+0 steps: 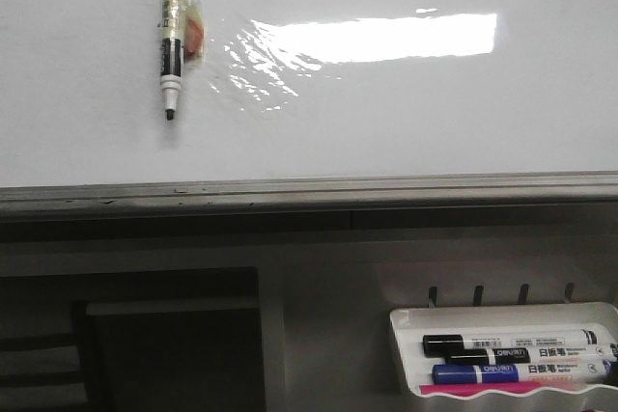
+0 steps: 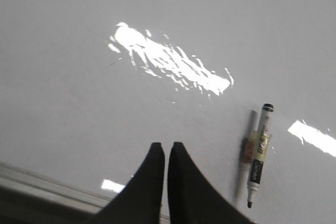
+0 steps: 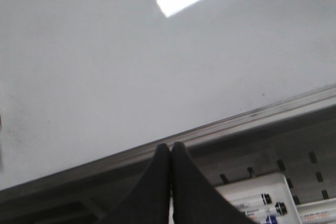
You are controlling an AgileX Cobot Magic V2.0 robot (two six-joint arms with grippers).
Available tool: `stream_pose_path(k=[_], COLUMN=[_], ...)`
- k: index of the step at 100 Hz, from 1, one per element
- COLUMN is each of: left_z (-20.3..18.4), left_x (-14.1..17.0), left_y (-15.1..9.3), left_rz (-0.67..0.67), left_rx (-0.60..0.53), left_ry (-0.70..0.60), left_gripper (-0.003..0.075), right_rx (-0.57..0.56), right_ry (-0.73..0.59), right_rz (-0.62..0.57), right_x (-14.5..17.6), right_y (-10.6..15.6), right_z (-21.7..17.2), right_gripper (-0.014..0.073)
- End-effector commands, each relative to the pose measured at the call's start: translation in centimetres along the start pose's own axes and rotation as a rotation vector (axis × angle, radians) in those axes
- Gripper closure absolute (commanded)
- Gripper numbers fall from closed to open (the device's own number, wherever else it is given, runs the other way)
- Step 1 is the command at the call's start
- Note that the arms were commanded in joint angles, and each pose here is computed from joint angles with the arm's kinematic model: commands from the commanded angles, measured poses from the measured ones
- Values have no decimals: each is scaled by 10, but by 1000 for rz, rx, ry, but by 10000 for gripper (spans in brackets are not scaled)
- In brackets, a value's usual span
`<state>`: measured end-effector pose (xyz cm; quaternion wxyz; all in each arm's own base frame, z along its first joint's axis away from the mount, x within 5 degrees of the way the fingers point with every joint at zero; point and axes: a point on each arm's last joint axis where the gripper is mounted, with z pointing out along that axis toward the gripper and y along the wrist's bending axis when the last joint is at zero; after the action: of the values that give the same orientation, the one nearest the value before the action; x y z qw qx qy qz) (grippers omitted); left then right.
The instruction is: Write number 7 on whiteboard
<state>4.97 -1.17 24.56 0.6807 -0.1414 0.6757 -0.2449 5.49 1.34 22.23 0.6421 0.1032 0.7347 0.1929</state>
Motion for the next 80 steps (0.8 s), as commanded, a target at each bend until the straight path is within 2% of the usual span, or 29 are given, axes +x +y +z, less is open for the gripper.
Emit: stream_pose_path(k=[1, 14, 26, 46, 53, 58, 65, 75, 80], left_z=[4, 18, 33, 48, 52, 55, 60, 69, 74], left_x=[-24, -41, -53, -58, -57, -57, -57, -56, -54], left_y=[-15, -29, -39, -45, -45, -45, -47, -49, -50], left_rz=[107, 214, 276, 248, 242, 243, 229, 186, 173], left_rx=[-7, -29, -23, -1, 6, 17, 35, 53, 65], left_ry=[21, 194, 313, 351, 359, 360, 350, 342, 353], left_gripper=[741, 741, 741, 740, 726, 685, 573, 343, 258], right_rx=[9, 45, 63, 61, 44, 38, 38, 38, 38], right_ry=[54, 266, 391, 427, 421, 415, 412, 410, 410], right_rz=[-15, -77, -111, -112, -124, -117, -115, -115, -115], right_x=[-21, -40, -58, -74, -76, -77, -77, -77, -77], right_y=[10, 19, 26, 32, 33, 34, 34, 34, 34], right_z=[5, 24, 40, 57, 57, 57, 57, 58, 58], right_gripper=[657, 657, 657, 655, 622, 566, 454, 261, 198])
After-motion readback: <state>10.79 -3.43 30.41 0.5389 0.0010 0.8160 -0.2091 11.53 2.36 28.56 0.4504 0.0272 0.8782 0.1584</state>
